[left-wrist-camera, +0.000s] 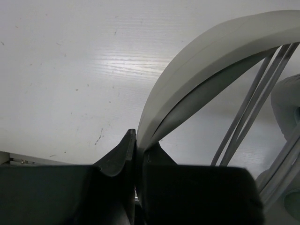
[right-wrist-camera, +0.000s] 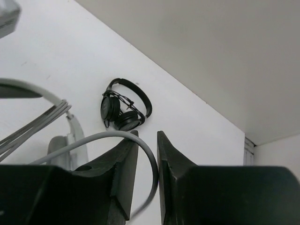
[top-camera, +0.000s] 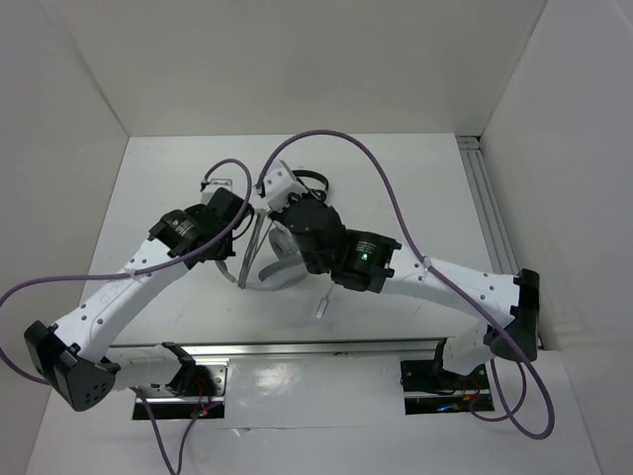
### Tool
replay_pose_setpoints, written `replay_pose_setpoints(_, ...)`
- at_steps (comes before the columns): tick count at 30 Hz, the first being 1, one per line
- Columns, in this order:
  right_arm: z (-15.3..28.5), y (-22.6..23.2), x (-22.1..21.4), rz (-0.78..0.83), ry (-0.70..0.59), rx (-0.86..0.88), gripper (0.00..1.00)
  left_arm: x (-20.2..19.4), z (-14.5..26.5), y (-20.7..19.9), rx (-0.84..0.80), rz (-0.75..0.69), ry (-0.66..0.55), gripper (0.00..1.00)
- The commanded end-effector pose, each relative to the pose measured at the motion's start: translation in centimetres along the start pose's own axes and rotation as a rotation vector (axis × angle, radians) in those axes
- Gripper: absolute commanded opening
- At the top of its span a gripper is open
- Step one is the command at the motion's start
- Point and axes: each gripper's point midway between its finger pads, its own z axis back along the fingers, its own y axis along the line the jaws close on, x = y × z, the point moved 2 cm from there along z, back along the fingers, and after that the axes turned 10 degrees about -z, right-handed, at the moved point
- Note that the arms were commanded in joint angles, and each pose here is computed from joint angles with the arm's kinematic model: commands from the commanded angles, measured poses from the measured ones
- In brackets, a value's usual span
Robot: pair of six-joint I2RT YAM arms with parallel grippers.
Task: Wrap the headphones
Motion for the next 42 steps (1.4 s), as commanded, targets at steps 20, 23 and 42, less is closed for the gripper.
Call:
replay_pose_setpoints(20, -5.5, -0.1, -6.3, -0.412, -0.027, 0.417, 0.57, 1.6, 9.4, 1.6, -0.205, -0.069, -0.17, 0.0)
replay_pose_setpoints(23, -4.2, 1.0, -9.7, -0.442, 0.01, 0.661, 0.75, 2.8, 10.5, 2.0, -0.196, -0.052, -0.183, 0.0)
replay_pose_setpoints(42, -3.8, 7.7, -14.0, -0.58, 0.002, 1.033, 0.9, 7.1, 14.9, 1.1, -0.317, 0.076, -0.233, 0.0)
